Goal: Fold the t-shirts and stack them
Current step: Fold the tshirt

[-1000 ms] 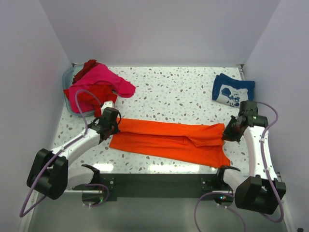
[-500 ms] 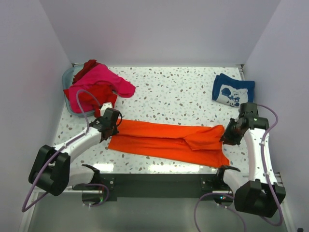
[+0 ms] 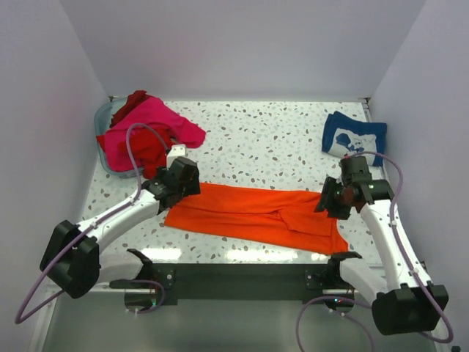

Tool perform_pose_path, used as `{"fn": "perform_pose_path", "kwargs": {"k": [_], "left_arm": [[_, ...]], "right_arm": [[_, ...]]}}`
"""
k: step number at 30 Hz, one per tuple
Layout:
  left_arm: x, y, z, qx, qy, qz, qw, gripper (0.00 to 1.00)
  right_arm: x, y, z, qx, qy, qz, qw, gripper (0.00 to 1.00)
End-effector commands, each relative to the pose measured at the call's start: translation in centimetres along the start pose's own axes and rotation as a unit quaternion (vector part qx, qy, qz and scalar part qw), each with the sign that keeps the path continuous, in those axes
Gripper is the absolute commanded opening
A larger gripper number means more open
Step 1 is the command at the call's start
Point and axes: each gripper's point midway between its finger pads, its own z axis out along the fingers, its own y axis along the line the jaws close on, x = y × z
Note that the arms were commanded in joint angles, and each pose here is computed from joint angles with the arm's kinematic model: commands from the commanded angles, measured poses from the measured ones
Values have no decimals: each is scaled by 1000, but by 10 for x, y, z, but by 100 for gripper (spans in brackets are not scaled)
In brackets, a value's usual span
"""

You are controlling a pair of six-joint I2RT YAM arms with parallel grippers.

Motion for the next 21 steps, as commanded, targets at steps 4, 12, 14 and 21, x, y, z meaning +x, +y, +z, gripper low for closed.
{"fn": "perform_pose_path", "kwargs": {"k": [4,12,14,21], "left_arm": [[2,-32,0,64,-2,-13,998,83],[25,-41,13,79,30,-14,996,84],[29,-41,14,80,34,-16,996,84],[36,-36,17,68,43,-13,997,84]], "right_arm": [[13,36,28,-30,-11,-39,999,46],[33,68,58,-40,7,-87,995,40],[41,71,66,-35,18,-96,995,38],[53,74,95,-14,31,-118,992,36]]}}
